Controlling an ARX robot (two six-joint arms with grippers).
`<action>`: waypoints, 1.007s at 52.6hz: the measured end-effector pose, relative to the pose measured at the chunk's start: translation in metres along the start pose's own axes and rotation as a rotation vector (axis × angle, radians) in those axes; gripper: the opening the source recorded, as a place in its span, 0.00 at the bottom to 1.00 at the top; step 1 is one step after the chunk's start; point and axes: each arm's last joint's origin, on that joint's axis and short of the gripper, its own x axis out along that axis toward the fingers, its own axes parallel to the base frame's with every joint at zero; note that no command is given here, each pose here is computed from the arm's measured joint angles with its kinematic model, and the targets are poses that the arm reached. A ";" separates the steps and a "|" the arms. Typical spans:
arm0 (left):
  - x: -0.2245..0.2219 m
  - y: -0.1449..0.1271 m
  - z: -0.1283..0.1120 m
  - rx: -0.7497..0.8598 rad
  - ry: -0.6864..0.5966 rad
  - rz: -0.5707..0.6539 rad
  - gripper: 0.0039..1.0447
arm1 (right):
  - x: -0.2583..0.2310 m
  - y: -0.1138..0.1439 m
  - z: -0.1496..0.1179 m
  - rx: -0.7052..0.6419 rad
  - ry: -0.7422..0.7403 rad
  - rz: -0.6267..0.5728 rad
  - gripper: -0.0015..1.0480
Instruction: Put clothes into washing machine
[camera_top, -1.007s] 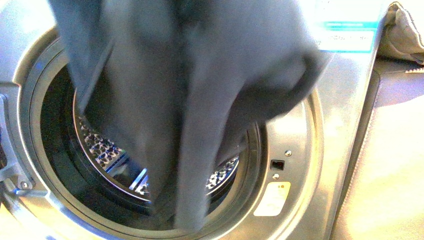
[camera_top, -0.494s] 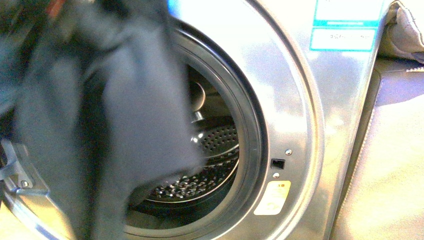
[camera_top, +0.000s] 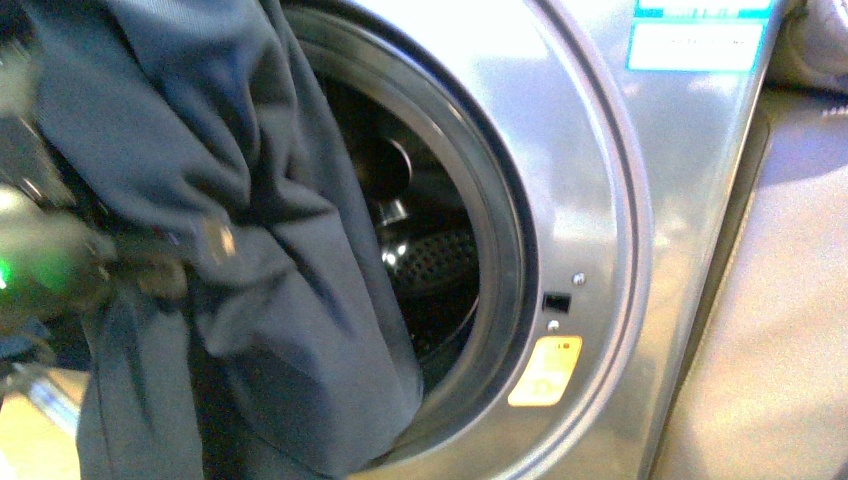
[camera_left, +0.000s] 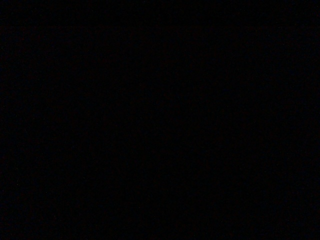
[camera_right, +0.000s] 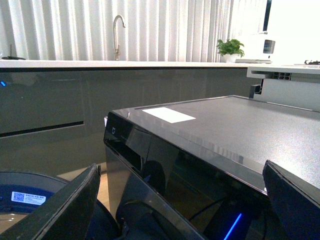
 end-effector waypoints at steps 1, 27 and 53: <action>0.001 0.000 -0.001 0.000 0.003 0.000 0.12 | 0.000 0.000 0.000 0.000 0.000 0.000 0.93; 0.045 -0.005 -0.023 0.015 0.100 -0.011 0.12 | 0.000 0.000 0.000 0.000 0.000 0.000 0.93; 0.086 -0.009 -0.034 0.037 0.154 0.004 0.12 | -0.023 -0.004 -0.014 -0.153 -0.257 -0.498 0.93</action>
